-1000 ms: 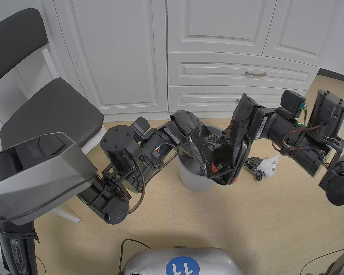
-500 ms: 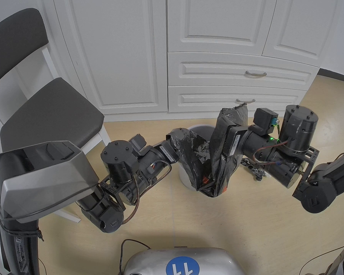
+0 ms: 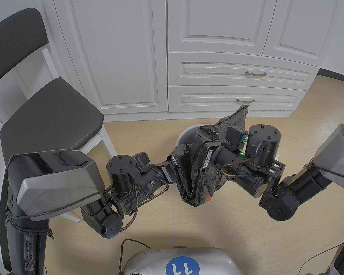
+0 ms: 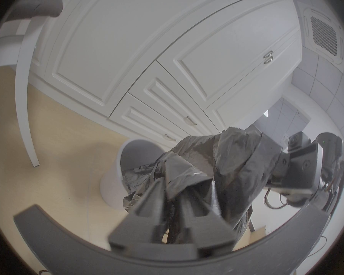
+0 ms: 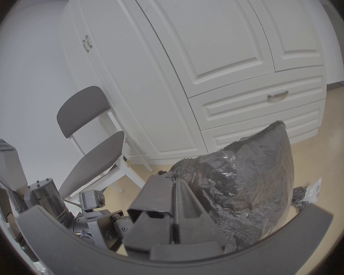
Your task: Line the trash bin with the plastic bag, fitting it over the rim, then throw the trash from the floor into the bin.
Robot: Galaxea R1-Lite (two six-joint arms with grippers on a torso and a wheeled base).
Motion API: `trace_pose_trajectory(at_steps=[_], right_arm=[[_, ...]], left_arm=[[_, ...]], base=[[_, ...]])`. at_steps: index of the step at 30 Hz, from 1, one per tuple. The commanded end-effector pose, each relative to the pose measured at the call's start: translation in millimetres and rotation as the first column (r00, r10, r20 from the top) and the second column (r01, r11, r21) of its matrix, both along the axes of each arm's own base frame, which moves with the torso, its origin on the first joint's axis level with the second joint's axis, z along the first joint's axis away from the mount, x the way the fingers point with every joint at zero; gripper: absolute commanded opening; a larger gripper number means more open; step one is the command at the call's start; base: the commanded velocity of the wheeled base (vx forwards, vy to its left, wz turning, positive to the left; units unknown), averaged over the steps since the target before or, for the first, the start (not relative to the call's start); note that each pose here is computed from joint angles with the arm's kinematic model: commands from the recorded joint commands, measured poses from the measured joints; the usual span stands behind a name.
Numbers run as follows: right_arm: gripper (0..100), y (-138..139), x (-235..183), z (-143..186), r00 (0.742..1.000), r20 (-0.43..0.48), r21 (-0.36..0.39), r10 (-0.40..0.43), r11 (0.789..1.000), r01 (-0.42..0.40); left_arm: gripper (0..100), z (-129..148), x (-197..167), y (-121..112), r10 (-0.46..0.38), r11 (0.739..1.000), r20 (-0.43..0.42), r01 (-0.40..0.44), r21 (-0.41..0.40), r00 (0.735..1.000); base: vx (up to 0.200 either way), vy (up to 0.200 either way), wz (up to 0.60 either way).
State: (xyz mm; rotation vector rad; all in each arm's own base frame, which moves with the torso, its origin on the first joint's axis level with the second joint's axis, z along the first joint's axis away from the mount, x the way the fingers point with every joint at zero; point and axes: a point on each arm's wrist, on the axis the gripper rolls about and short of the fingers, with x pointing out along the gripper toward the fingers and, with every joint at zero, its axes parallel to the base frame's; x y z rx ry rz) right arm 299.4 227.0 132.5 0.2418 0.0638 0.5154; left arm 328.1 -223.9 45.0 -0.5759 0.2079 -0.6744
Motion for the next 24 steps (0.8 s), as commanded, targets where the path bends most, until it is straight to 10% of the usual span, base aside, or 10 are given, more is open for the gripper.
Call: trace_pose_trajectory(at_steps=[1,24], right_arm=[[0,6.0,10.0,-14.6,1.000,-0.026,-0.005,-0.004,1.000,0.004],[0,-8.3,26.8,-5.8,0.999,-0.008,0.032,-0.053,0.998,0.053]], left_arm=[[100,-16.7,6.4,2.8,-0.010,1.000,-0.025,0.011,0.026,1.000],[100,-40.2,16.2,25.0,-0.155,0.984,-0.037,0.158,0.085,0.987]], base=[[0.000,0.000,0.00],[0.000,0.000,0.00]])
